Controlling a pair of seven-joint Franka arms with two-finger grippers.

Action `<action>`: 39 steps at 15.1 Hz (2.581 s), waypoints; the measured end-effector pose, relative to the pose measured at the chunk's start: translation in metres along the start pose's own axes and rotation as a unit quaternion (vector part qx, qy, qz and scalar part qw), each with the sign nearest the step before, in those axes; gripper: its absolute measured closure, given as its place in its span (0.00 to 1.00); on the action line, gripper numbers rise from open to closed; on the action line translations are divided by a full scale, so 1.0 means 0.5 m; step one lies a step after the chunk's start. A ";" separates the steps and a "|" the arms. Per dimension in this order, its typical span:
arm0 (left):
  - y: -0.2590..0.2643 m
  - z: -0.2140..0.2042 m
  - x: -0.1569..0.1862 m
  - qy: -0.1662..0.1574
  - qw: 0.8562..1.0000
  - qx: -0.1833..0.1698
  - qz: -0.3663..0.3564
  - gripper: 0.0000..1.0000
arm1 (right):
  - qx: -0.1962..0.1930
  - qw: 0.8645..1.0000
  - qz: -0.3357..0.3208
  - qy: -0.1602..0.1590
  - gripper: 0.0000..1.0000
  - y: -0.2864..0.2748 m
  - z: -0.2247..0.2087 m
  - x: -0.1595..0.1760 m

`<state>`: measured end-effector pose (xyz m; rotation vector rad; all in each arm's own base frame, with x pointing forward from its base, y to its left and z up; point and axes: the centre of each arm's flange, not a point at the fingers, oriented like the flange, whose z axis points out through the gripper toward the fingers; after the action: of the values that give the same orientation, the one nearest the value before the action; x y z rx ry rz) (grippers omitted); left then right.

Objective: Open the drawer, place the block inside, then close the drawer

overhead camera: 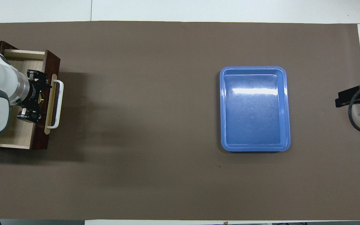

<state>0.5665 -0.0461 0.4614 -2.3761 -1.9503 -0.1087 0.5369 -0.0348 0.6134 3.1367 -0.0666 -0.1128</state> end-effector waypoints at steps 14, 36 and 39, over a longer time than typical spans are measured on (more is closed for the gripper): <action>-0.036 0.002 0.218 0.024 1.000 -0.005 -0.014 0.00 | 0.000 1.000 -0.004 -0.017 0.00 -0.009 0.000 -0.014; -0.046 -0.074 0.171 0.023 0.997 0.002 0.069 0.00 | 0.000 1.000 -0.004 -0.017 0.00 -0.009 0.000 -0.014; -0.061 -0.107 0.110 -0.001 0.989 0.012 0.148 0.00 | 0.000 1.000 -0.004 -0.017 0.00 -0.009 0.000 -0.014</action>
<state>0.5467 0.0086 0.5203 -2.6158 -1.5646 -0.0662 0.5302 -0.0302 0.6139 3.1355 -0.0544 -0.1650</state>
